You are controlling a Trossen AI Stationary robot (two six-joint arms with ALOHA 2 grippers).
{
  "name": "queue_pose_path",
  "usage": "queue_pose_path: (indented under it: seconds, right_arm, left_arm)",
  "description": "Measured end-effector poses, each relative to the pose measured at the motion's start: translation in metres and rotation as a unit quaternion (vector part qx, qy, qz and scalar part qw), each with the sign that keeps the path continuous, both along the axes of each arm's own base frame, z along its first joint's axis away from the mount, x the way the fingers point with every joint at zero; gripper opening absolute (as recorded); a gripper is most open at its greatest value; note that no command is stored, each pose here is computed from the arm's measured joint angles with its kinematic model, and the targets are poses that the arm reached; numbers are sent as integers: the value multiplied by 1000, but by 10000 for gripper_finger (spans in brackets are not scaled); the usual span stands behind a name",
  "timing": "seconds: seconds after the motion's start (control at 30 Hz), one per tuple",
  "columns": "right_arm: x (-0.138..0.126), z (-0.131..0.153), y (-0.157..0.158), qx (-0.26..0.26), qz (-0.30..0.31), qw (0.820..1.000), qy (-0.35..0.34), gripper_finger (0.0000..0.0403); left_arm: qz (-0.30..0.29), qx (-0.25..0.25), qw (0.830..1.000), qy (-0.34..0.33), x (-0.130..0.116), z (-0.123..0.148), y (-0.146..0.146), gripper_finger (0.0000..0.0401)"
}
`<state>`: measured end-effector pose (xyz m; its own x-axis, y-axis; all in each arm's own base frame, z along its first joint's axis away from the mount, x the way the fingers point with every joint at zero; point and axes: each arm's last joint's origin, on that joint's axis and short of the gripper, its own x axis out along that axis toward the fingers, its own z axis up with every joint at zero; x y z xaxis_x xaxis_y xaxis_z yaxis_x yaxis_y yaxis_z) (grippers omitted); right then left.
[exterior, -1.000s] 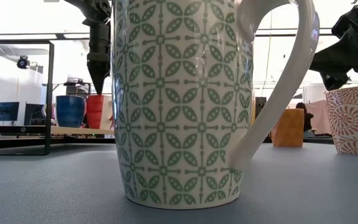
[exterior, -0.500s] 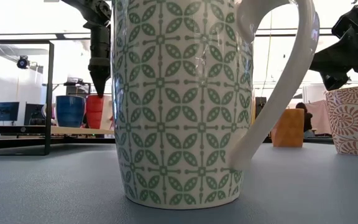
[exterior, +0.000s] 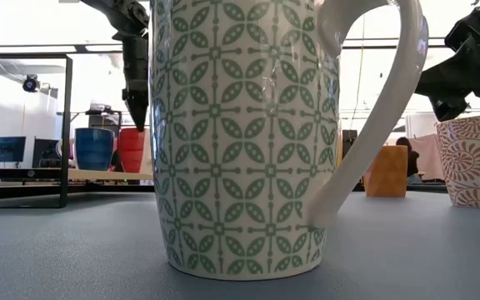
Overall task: Place coffee mugs
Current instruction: Put the red mug on the shelf, then put the red patterned mug on the shelf
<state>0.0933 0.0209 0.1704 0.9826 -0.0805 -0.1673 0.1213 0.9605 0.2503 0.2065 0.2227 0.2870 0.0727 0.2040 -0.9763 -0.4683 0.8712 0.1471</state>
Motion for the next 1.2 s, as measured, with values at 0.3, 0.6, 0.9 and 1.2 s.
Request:
queue_pose_path:
  seconds: [0.3, 0.6, 0.9, 1.2]
  right_arm:
    - [0, 0, 0, 0, 0, 1000, 0, 57]
    - [0, 0, 0, 0, 0, 1000, 0, 57]
    - [0, 0, 0, 0, 0, 1000, 0, 57]
    - [0, 0, 0, 0, 0, 1000, 0, 57]
  left_arm:
    - [9, 0, 1000, 0, -3, 0, 2, 2]
    - [40, -16, 999, 7, -6, 2, -1, 13]
    - [38, 3, 999, -12, -8, 14, -3, 26]
    - [20, -8, 999, -39, -7, 23, -16, 27]
